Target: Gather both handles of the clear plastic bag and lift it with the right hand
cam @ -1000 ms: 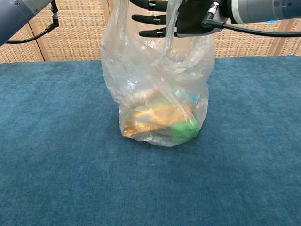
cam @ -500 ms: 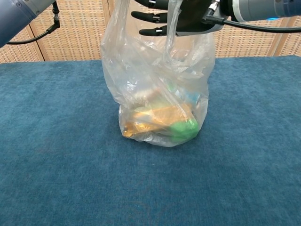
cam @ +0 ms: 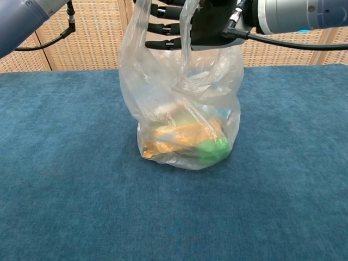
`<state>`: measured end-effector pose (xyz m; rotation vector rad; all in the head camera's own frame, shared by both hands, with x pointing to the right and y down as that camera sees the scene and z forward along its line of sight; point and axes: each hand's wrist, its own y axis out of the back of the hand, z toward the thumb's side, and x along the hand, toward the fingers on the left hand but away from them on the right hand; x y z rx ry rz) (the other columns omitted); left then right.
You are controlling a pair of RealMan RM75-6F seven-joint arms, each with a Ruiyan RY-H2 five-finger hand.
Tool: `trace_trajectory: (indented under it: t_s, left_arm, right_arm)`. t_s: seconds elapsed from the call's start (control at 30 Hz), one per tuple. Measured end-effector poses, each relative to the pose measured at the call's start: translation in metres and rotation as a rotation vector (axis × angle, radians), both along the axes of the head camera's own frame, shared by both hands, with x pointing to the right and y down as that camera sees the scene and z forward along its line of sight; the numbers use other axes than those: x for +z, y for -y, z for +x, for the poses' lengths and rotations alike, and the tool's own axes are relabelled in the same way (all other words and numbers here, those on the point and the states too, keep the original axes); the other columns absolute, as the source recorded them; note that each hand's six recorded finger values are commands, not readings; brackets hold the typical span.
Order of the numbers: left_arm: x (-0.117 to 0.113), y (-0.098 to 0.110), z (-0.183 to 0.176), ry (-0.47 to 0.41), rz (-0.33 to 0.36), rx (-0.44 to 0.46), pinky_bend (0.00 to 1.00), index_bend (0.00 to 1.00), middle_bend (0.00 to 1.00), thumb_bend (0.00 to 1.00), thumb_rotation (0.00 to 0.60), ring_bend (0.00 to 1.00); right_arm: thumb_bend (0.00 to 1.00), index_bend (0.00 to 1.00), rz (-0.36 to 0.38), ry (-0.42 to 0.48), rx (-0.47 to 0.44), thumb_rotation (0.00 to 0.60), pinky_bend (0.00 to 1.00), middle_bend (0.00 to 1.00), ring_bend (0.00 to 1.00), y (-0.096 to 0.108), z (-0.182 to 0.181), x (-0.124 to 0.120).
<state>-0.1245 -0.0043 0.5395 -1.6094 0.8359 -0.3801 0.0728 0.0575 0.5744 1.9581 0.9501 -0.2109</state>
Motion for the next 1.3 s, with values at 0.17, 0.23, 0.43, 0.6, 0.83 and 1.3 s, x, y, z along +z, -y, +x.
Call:
trace_trajectory:
  t_s: [0.17,0.23,0.43,0.6,0.83,1.3]
  left_arm:
    - [0.002,0.0,0.003,0.007,-0.001,0.001,0.0,0.55,0.0,0.59,0.6,0.0]
    - [0.004,0.001,0.004,0.01,-0.006,-0.002,0.0,0.55,0.0,0.59,0.6,0.0]
    - [0.01,0.004,0.005,0.01,-0.029,-0.02,0.0,0.49,0.0,0.57,0.6,0.0]
    - [0.011,0.006,0.004,0.008,-0.036,-0.03,0.0,0.19,0.0,0.5,0.6,0.0]
    - [0.011,0.009,-0.001,0.026,-0.038,-0.035,0.0,0.0,0.0,0.37,0.6,0.0]
    - [0.002,0.018,-0.022,0.02,-0.037,-0.059,0.0,0.0,0.0,0.22,0.6,0.0]
  right_arm:
    - [0.02,0.37,-0.009,0.016,-0.006,0.6,0.14,0.43,0.26,-0.002,-0.003,-0.002]
    - [0.03,0.38,-0.017,0.027,-0.006,0.6,0.16,0.44,0.27,-0.002,-0.004,-0.003]
    - [0.03,0.38,-0.044,0.06,0.001,0.6,0.19,0.45,0.29,-0.002,-0.003,-0.005]
    - [0.04,0.39,-0.052,0.057,-0.006,0.6,0.2,0.49,0.32,-0.003,0.001,-0.004]
    - [0.06,0.41,-0.061,0.052,-0.012,0.6,0.21,0.54,0.37,-0.004,0.005,-0.003]
    - [0.07,0.43,-0.053,0.031,-0.007,0.6,0.21,0.54,0.36,-0.001,0.011,-0.001]
